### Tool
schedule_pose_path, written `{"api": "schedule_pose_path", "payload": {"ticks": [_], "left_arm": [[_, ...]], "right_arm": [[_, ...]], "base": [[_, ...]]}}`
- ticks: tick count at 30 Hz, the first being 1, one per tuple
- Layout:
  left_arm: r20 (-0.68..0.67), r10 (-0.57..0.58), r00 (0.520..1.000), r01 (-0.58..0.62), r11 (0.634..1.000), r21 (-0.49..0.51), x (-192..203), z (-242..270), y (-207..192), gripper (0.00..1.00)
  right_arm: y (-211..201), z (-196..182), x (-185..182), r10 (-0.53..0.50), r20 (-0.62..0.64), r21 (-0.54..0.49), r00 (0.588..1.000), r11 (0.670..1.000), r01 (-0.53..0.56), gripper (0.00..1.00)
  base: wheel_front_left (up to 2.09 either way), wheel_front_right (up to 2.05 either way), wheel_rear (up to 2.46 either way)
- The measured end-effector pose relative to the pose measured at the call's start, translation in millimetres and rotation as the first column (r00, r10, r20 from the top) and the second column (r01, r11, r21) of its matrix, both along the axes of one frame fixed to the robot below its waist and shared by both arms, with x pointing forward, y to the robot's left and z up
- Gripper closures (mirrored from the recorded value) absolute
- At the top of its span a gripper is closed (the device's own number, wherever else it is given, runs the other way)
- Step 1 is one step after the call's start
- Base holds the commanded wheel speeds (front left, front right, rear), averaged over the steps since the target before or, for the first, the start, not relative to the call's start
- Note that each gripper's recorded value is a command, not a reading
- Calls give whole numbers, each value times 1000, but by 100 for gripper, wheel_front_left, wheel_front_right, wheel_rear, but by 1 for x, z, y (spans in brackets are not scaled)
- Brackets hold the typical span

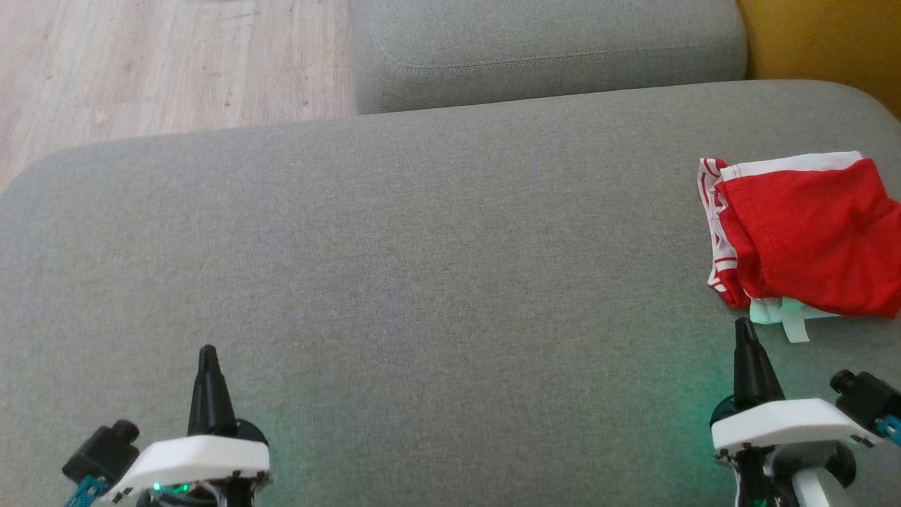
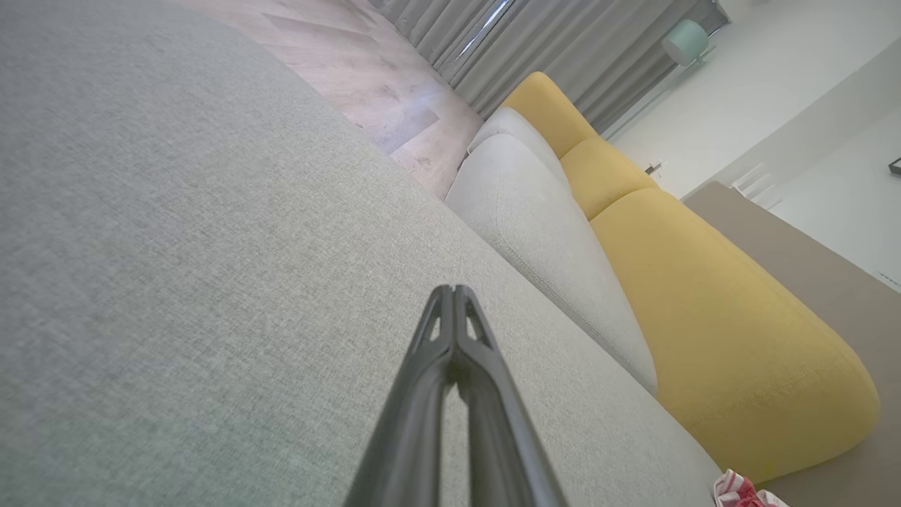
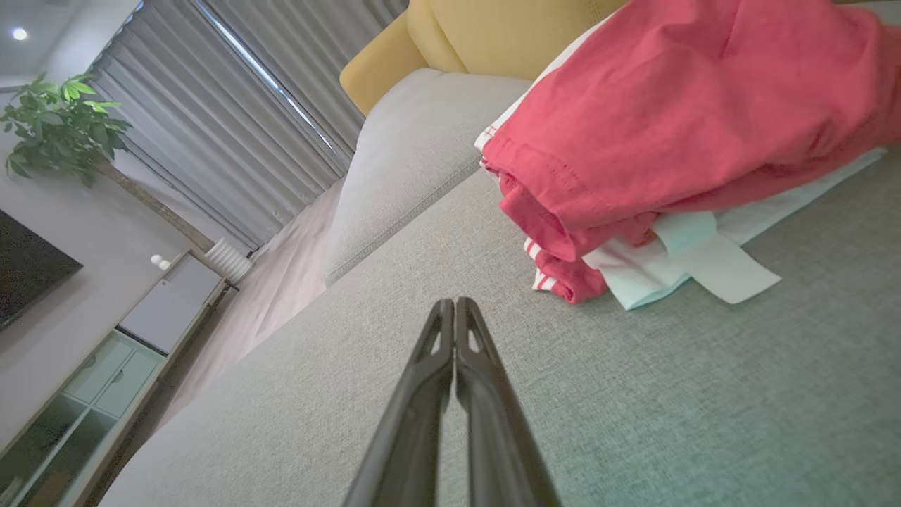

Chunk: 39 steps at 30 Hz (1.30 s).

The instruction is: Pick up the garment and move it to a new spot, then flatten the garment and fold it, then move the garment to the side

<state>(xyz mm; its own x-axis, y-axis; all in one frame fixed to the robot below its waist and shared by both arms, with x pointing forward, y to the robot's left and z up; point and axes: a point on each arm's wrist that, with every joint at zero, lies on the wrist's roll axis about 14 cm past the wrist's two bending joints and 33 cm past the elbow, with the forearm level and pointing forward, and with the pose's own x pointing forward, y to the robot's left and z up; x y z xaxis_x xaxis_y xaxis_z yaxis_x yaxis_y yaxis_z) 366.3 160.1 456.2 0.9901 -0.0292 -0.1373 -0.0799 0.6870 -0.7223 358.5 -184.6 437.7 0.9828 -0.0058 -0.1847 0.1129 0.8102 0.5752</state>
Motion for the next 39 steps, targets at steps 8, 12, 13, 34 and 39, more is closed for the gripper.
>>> {"api": "schedule_pose_path", "payload": {"ticks": [8, 12, 13, 34, 39], "left_arm": [[-18, 9, 1000, -10, 997, -71, -1, -2, 1, 100], [-25, 14, 1000, -17, 994, -106, -1, -2, 2, 100], [-26, 17, 1000, -20, 993, -114, -1, -2, 3, 100], [-46, 45, 998, -56, 955, -292, 0, -1, 11, 100], [-40, 58, 997, -68, 940, -335, 3, 3, 15, 100]], "right_arm": [[-3, 1, 0, -27, -7, 88, 1000, 996, 27, 100], [-6, 2, 1, -45, -7, 133, 999, 990, 46, 100], [-6, 2, 1, -47, -8, 144, 999, 988, 48, 100], [-12, 8, 3, -98, -14, 361, 995, 927, 97, 100], [-13, 9, 3, -110, -18, 415, 994, 904, 108, 100]], "base": [[0, 0, 0], [0, 0, 0], [0, 0, 0], [0, 0, 0], [0, 0, 0]]}}
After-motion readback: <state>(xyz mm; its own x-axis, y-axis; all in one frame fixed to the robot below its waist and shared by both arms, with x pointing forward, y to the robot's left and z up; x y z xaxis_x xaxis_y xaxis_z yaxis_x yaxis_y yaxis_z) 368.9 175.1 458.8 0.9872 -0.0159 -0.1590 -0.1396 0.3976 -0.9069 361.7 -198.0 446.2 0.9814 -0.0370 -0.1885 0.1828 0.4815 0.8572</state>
